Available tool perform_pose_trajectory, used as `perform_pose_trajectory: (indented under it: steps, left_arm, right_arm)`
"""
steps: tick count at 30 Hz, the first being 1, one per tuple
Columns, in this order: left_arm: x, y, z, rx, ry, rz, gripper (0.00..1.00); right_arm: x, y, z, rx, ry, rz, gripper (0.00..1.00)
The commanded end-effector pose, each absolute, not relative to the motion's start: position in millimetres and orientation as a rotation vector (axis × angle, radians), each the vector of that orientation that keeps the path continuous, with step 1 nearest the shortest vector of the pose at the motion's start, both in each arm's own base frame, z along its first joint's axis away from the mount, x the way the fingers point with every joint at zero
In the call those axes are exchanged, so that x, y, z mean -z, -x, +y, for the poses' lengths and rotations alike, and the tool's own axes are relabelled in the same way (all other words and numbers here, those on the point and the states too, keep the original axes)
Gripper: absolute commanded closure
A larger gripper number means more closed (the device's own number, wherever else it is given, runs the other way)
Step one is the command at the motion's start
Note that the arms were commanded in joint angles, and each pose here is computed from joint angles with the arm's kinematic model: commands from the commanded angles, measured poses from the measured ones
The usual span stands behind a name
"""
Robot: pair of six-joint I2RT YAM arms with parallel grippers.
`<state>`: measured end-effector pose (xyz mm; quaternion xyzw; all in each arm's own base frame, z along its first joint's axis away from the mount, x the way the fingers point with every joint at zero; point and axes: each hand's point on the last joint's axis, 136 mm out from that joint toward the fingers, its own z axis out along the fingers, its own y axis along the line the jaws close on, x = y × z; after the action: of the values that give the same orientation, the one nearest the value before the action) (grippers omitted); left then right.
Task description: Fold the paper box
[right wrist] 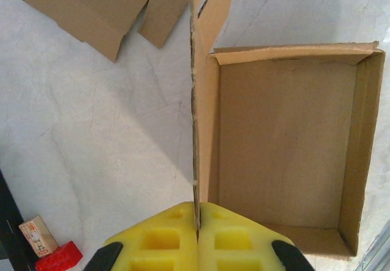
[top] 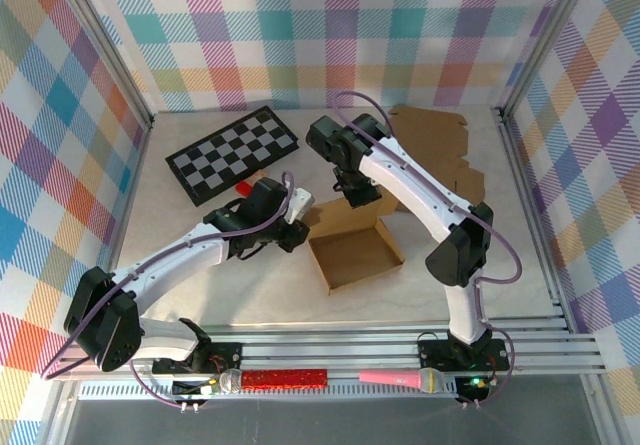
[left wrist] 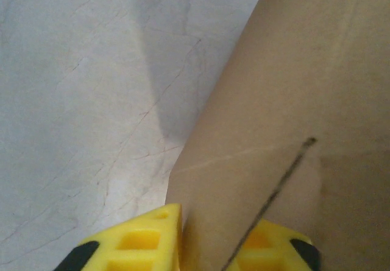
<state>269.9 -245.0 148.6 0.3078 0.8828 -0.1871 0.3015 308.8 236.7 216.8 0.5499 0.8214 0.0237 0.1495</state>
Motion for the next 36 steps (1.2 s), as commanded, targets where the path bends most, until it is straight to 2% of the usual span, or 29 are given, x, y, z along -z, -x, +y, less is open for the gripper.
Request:
perform_pose_trajectory:
  steps: [1, 3, 8, 9, 10, 12, 14, 16, 20, 26, 36]
  left_arm:
    - [-168.9, -277.8, -253.5, 0.489, -0.815, 2.281, 0.94]
    - [-172.5, -277.7, -251.3, 0.471, -0.819, 2.271, 0.99]
    - [-175.8, -273.1, -240.5, 0.405, -0.883, 2.257, 1.0]
    - [-175.1, -271.8, -238.9, 0.407, -0.895, 2.264, 1.0]
    - [-175.7, -270.8, -237.8, 0.426, -0.903, 2.274, 1.0]
    - [-177.2, -268.2, -235.8, 0.454, -0.922, 2.292, 1.0]
    - [-182.3, -266.2, -233.7, 0.473, -0.949, 2.29, 1.0]
    - [-187.8, -265.2, -230.4, 0.493, -0.965, 2.285, 1.0]
    - [-193.0, -264.8, -219.9, 0.577, -0.973, 2.323, 1.0]
    - [-184.4, -257.6, -208.2, 0.56, -1.058, 2.336, 1.0]
    - [-180.1, -262.7, -192.0, 0.519, -1.043, 2.338, 1.0]
  right_arm:
    - [-219.7, -305.5, 236.3, -0.106, -1.557, 2.406, 1.0]
    - [-223.3, -312.5, 237.5, -0.141, -1.476, 2.424, 0.96]
    - [-251.2, -343.8, 241.5, -0.297, -0.973, 2.489, 0.48]
    - [-256.4, -348.7, 244.1, -0.349, -0.853, 2.502, 0.41]
    - [-260.6, -351.0, 244.3, -0.403, -0.716, 2.522, 0.36]
    - [-270.3, -354.4, 242.8, -0.52, -0.484, 2.523, 0.33]
    - [-289.5, -351.9, 232.4, -0.61, -0.24, 2.46, 0.22]
    - [-305.7, -347.4, 219.9, -0.65, -0.043, 2.37, 0.17]
    - [-308.2, -330.8, 202.2, -0.668, 0.303, 2.232, 0.19]
    - [-261.0, -301.3, 210.2, -0.584, 0.85, 1.961, 0.19]
    - [-207.6, -340.8, 202.9, -0.617, 0.981, 2.033, 0.18]
